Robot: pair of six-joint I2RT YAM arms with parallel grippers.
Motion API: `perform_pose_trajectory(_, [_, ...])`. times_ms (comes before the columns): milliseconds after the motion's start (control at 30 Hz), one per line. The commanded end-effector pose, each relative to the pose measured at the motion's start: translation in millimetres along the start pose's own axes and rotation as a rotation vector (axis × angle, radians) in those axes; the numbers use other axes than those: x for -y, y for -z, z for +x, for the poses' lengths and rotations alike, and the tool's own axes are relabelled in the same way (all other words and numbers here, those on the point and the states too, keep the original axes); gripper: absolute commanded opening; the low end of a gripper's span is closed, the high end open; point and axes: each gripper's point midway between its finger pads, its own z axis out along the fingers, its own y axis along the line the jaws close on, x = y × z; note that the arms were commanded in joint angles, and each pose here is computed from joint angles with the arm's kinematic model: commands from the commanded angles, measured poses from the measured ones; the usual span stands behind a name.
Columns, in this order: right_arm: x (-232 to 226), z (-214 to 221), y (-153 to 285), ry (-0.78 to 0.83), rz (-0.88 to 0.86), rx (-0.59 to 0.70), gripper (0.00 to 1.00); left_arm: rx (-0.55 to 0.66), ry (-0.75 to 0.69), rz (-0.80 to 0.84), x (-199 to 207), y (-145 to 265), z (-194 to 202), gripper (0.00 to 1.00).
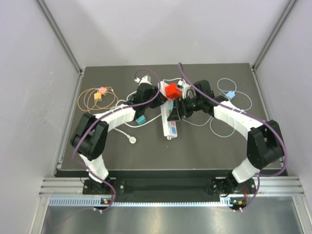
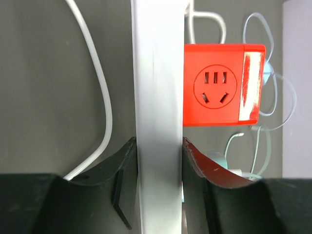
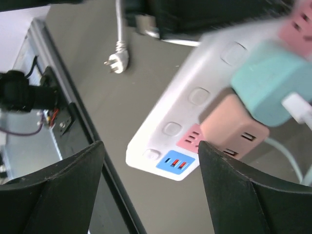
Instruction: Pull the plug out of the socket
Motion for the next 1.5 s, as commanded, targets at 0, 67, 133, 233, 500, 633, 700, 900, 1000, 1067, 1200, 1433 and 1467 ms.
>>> perform_pose_trajectory(0, [12,-19,-3,0.017,0.101,0.077,0.77,0.216,0.034,0.142,56,35,-66,0.00])
perform_pose_trajectory(67, [16,-21,-2,0.018,0.130,0.085,0.77,0.221,0.036,0.142,57,38,-67,0.00])
perform_pose_trajectory(133, [22,-23,-3,0.017,0.162,0.092,0.78,0.220,0.036,0.139,56,39,-67,0.00])
perform_pose_trajectory(233, [27,-28,1,0.025,0.204,0.100,0.78,0.222,0.033,0.127,53,40,-66,0.00])
perform_pose_trajectory(500, [36,-35,15,0.118,0.291,0.106,0.78,0.216,0.026,0.126,52,38,-65,0.00])
perform_pose_trajectory(633, [44,-34,11,0.120,0.306,0.099,0.79,0.206,0.039,0.139,54,39,-63,0.00])
perform_pose_trajectory(700, [49,-33,6,0.111,0.313,0.092,0.80,0.203,0.048,0.148,55,39,-61,0.00])
perform_pose_trajectory(900, [56,-33,-3,0.096,0.306,0.089,0.80,0.201,0.085,0.179,59,40,-60,0.00])
perform_pose_trajectory(1000, [54,-32,-10,0.072,0.268,0.095,0.79,0.171,0.102,0.210,64,38,-54,0.00])
perform_pose_trajectory(1067, [55,-30,-14,0.045,0.247,0.095,0.79,0.168,0.115,0.219,65,38,-53,0.00])
perform_pose_trajectory(1200, [56,-31,-18,0.010,0.215,0.112,0.73,0.163,0.133,0.225,64,36,-52,0.00])
perform_pose_trajectory(1433, [55,-29,-22,-0.032,0.171,0.106,0.49,0.160,0.151,0.215,59,32,-48,0.00])
perform_pose_trajectory(1467, [53,-31,-21,-0.029,0.170,0.111,0.44,0.165,0.150,0.213,59,32,-49,0.00])
